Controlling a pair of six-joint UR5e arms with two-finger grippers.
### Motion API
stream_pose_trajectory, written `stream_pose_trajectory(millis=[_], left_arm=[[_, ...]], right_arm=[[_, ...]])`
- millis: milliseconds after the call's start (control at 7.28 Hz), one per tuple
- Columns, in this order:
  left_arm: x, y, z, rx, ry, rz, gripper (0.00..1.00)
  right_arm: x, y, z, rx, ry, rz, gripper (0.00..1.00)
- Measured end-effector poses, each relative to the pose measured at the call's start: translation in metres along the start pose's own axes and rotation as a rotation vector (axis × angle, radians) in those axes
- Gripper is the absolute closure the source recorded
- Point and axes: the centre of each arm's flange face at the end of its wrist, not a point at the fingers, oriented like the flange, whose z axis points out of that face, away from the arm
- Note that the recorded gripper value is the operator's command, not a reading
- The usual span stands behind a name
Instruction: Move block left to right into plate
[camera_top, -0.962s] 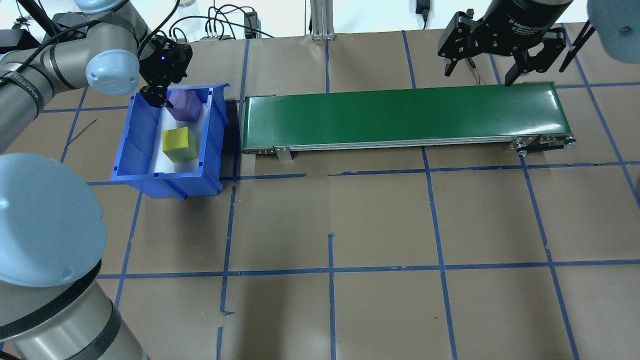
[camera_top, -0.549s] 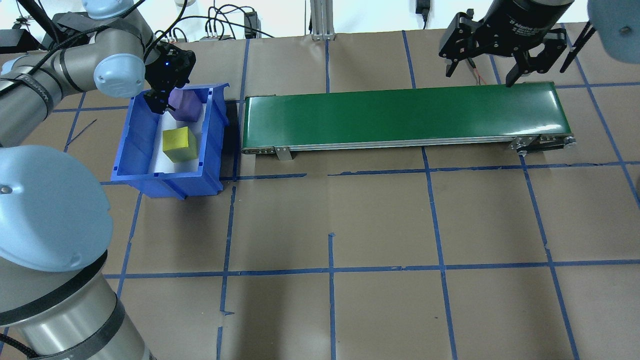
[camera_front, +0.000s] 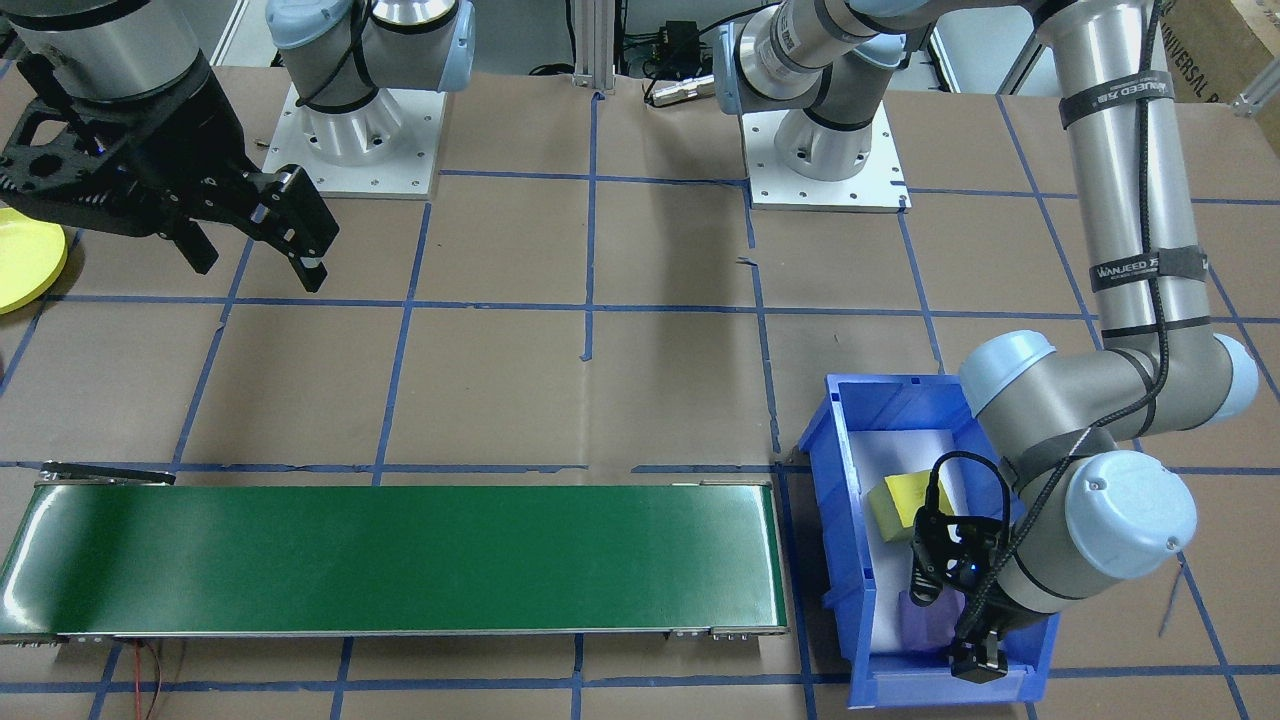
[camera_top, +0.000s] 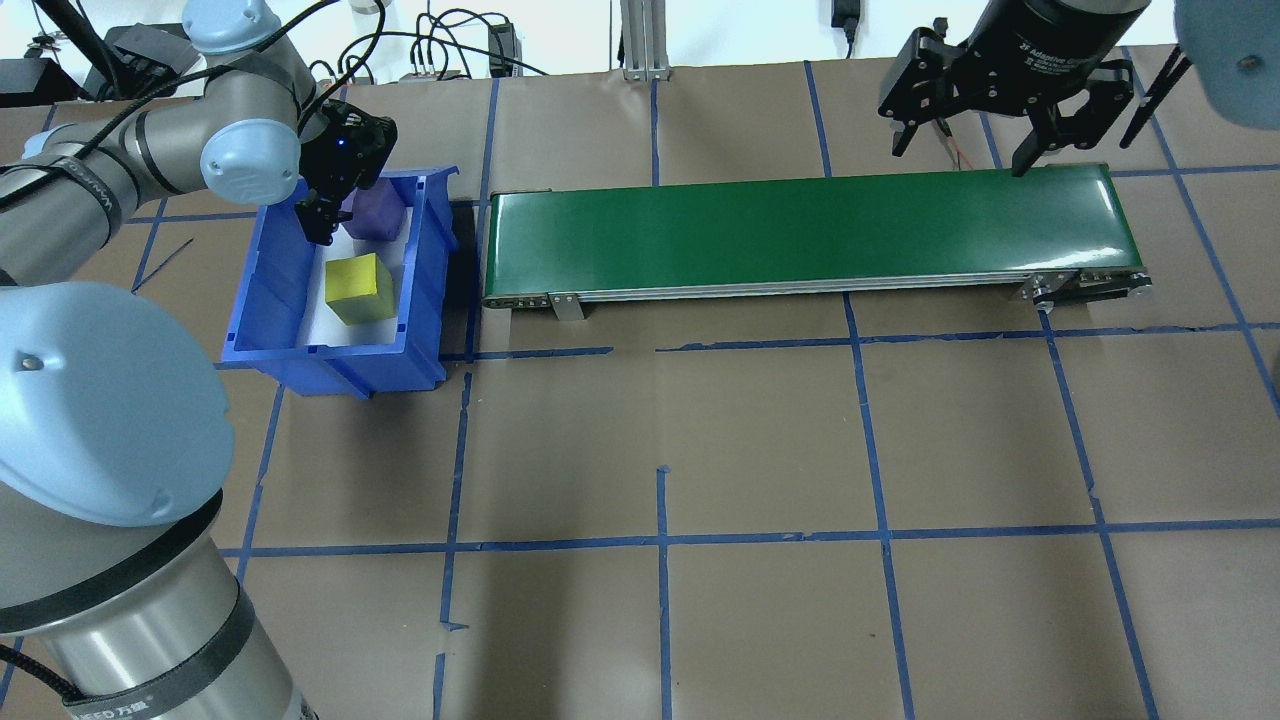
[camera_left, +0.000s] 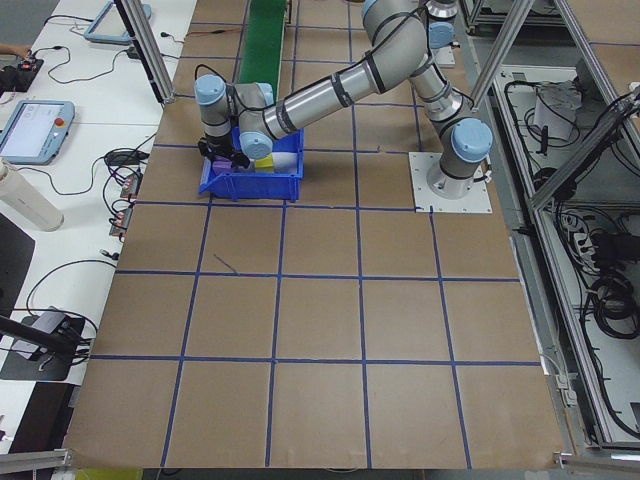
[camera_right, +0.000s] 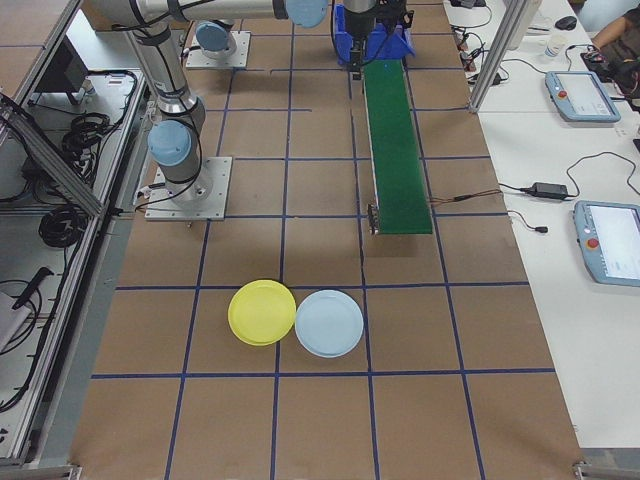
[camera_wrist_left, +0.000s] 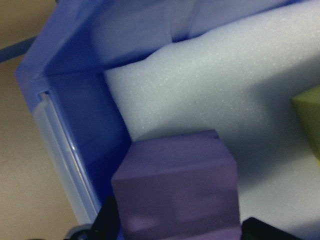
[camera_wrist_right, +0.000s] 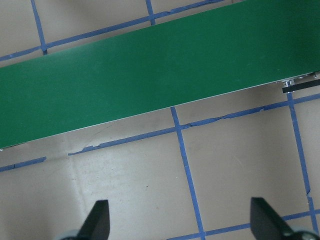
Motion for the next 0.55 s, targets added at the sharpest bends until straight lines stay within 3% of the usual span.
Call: stream_pose_trajectory(millis=[412,549], left_arm=[[0.0085,-0.0047,0.0106,0.013,0.023,-0.005,0.2],[0.0095,-0.0055,0.0107,0.016,0.023,-0.005,0.32]], right_arm=[[0.0002,-0.0001,0.0002,0.0,0.0,0.001,0.0],[0.0002,-0.0002,0.0003,-0.001,0.0,0.001,0.0]])
